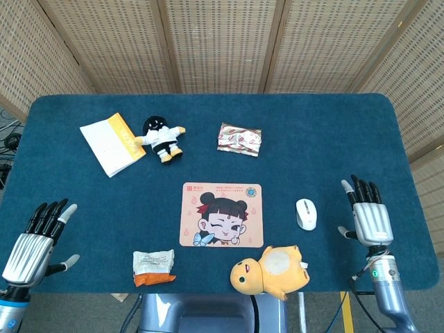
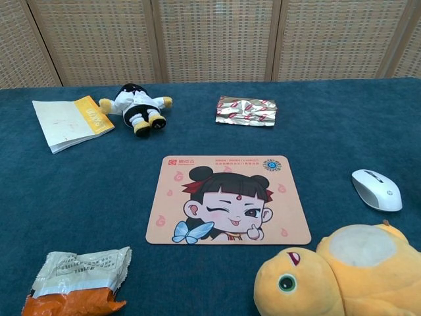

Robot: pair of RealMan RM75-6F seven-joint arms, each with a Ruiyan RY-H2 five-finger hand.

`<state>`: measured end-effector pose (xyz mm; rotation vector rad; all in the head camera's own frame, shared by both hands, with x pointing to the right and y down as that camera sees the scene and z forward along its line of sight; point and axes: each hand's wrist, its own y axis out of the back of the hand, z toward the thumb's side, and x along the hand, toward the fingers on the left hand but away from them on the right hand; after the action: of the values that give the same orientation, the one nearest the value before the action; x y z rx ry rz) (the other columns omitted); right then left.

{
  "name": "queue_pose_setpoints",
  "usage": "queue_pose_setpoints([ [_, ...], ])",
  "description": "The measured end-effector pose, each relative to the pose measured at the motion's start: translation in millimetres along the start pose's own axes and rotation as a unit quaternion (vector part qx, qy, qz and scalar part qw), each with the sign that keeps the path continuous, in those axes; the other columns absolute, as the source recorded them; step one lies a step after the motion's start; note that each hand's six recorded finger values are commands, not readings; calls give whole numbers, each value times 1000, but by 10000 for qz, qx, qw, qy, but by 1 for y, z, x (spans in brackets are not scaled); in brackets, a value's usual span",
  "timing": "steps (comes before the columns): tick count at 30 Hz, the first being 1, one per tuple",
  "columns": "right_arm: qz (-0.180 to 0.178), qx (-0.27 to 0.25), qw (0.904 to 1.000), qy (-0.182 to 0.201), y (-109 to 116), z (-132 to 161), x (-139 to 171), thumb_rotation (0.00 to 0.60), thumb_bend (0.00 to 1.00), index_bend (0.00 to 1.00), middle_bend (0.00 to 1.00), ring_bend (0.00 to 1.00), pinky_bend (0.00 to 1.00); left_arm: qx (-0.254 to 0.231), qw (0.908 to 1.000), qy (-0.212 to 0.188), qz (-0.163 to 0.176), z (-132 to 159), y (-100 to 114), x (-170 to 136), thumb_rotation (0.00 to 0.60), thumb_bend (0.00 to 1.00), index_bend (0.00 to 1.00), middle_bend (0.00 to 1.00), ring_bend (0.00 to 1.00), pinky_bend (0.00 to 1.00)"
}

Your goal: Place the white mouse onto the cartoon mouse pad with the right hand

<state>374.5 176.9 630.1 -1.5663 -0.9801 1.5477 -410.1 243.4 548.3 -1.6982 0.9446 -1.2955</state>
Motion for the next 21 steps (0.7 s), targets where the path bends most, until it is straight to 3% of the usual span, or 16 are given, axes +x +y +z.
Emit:
queue_pose_setpoints([
  [21, 472, 33, 9989, -3, -44, 17, -21, 600, 0, 0, 0, 0, 0, 5, 10000, -36, -66, 2, -4, 0, 600, 54, 0, 0, 0, 0],
])
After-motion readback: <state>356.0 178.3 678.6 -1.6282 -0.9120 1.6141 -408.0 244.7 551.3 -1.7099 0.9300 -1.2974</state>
